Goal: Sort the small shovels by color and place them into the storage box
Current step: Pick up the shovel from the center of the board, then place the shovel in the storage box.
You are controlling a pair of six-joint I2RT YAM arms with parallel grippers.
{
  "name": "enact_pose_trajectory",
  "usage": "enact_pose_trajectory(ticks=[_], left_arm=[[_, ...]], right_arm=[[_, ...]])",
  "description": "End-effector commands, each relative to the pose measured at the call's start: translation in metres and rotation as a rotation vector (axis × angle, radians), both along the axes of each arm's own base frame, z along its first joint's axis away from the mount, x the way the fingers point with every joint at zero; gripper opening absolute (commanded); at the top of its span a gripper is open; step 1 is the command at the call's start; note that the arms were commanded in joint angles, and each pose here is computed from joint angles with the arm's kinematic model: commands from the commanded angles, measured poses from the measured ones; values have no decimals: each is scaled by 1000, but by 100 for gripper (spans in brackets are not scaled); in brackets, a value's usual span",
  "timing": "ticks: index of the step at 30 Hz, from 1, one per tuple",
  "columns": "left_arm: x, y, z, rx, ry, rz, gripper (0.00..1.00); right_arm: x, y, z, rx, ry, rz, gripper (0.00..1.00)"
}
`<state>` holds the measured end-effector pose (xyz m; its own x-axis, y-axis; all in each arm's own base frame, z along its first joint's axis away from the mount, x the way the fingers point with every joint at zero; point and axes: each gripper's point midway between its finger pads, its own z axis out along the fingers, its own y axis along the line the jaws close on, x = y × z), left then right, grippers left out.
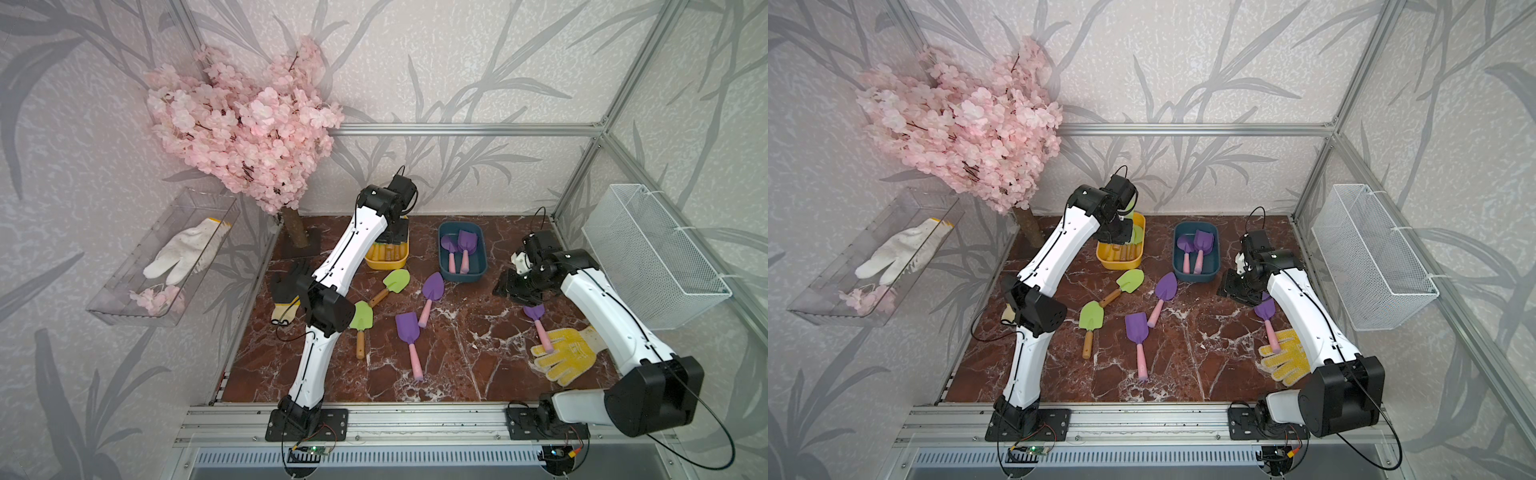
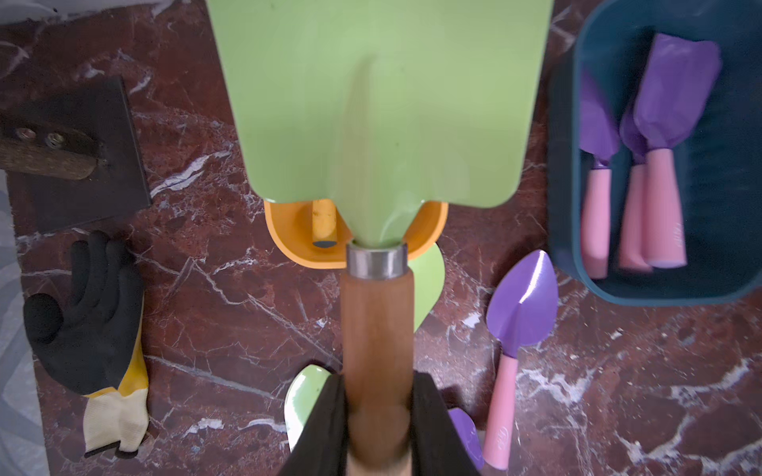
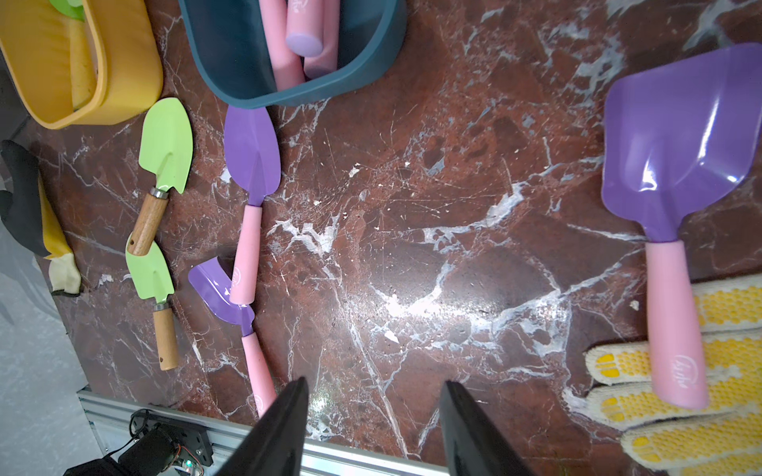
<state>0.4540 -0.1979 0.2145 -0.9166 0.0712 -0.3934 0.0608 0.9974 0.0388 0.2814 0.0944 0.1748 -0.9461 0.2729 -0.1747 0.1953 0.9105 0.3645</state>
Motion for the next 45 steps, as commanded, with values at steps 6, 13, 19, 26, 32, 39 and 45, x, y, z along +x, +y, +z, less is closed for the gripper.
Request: enact_pose_trajectory(ticks=[6,13,19,26,32,39,45], left_arm=[[45,10,-24,-81,-18,18,6],[65,6,-56,-106,4,13,6],[72,7,-76,-102,24,6,7],[73,13,-92,-78,53,2,6],[74,21,-108,-63,88,-3,7],[72,27,-123,-52,126,-9,8],[73,32,-134,-56,147,2,8]], right_arm=[[-3,3,-10,-9,43,17,56],[0,4,-20,-12,69,21,56],[0,5,-24,-15,80,22,56],[1,6,-24,-17,83,24,56],[1,5,-24,-23,85,24,56],[3,5,-24,-25,86,24,56],[4,6,-24,-28,88,25,56]])
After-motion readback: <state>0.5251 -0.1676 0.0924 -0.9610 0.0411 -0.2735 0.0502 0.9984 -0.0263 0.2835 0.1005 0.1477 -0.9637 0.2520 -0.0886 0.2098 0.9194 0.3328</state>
